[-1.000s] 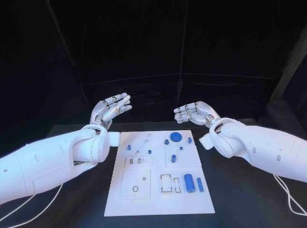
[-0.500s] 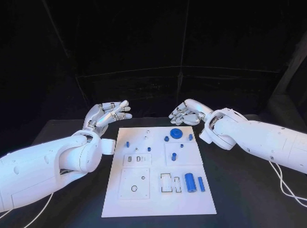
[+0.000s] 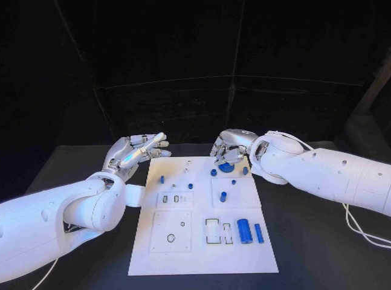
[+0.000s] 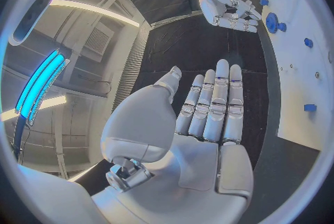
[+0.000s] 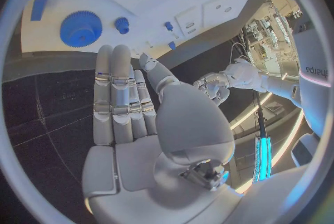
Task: Assemble the parts on the task board
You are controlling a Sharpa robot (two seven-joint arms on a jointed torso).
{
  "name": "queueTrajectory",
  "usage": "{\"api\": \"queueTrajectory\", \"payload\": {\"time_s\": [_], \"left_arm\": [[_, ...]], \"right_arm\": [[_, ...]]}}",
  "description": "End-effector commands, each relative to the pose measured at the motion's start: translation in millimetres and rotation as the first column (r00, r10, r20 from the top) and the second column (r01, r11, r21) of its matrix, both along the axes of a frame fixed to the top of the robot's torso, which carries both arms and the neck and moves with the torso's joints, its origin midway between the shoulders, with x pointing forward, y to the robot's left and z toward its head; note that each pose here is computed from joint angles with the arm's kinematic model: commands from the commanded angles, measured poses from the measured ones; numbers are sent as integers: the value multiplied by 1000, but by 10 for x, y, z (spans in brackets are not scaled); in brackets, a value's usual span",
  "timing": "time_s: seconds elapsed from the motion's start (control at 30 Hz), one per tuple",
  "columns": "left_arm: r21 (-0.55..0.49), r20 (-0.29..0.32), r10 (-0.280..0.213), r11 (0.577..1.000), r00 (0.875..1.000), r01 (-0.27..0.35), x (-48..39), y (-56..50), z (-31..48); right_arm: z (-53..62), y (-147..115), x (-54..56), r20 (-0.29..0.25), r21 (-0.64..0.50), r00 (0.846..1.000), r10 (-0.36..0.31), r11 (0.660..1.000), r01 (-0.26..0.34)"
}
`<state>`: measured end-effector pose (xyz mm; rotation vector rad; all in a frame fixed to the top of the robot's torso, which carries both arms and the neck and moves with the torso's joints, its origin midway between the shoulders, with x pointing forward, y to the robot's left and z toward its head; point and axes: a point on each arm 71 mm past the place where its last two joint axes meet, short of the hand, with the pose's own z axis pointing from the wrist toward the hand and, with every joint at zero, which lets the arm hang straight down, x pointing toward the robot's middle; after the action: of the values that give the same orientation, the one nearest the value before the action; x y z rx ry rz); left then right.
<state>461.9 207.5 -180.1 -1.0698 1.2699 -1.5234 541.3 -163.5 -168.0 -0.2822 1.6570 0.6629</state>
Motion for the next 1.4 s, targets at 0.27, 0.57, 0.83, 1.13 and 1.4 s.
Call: {"api": "queueTrajectory", "payload": {"time_s": [0.27,0.57,0.83,1.13,1.4], "left_arm": [[-7,-1,-45,999,999,45,-48,-52,27],[-10,-1,-51,999,999,51,-60,-47,38],[-12,-2,-55,998,998,55,-52,-49,37],[-16,-9,-60,998,998,60,-56,-60,35],[-18,-15,-67,998,998,67,-54,-79,30]], "right_arm": [[-17,59,17,29,-216,999,-23,976,28],[-32,93,12,12,-238,1000,-13,971,15],[-56,149,3,-15,-255,1000,6,967,-10],[-66,206,-1,-25,-258,999,23,966,-28],[-87,238,14,-41,-270,999,25,962,-35]]}}
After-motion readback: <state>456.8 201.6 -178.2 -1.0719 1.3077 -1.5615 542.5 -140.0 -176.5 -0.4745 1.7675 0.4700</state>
